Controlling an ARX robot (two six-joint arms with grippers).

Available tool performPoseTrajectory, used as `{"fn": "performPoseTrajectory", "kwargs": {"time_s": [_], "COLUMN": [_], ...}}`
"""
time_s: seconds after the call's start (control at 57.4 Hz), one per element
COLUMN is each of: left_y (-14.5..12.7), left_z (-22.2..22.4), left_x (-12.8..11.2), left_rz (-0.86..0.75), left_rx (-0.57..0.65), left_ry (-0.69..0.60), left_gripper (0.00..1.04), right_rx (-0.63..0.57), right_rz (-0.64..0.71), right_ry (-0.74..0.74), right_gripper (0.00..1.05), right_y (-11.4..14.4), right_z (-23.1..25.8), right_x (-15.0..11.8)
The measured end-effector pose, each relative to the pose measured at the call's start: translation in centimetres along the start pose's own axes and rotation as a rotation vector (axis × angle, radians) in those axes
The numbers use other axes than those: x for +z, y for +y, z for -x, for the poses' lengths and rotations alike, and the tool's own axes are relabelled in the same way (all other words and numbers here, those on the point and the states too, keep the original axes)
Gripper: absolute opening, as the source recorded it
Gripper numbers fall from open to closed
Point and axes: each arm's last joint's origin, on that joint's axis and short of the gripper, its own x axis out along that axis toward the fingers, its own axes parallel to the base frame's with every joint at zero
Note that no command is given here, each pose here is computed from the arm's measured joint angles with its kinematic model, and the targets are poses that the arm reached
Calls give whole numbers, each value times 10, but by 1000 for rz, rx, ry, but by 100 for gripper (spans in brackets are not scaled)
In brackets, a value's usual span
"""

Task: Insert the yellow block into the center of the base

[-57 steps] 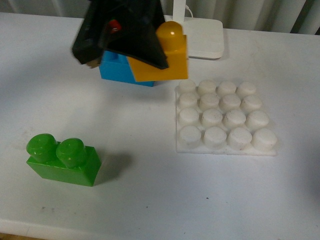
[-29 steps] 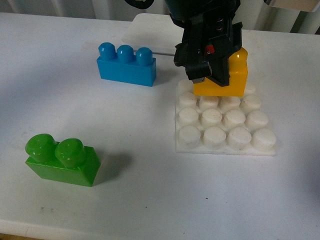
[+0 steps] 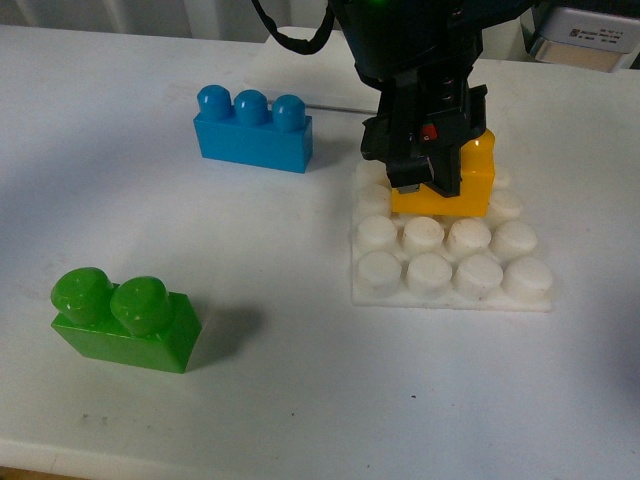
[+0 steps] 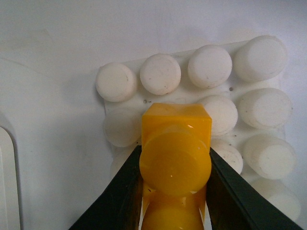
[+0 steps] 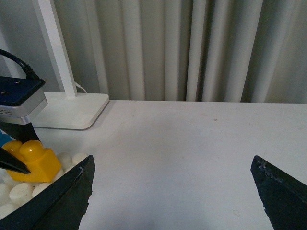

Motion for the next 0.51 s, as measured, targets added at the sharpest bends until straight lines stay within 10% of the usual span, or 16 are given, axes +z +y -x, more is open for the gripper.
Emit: {"fn": "performPoseTrajectory", "kwargs": {"time_s": [0.505], "left_y": [-2], "left_z": [-11], "left_x": [5], "left_rz": [-13], "left_rx": [24], "left_ry": [12], "left_gripper": [32], "right_rx": [0], "right_rz": [0], "right_ry": [0], "right_gripper": [96], "right_y": [0], "right_z": [0], "right_x": [0]}}
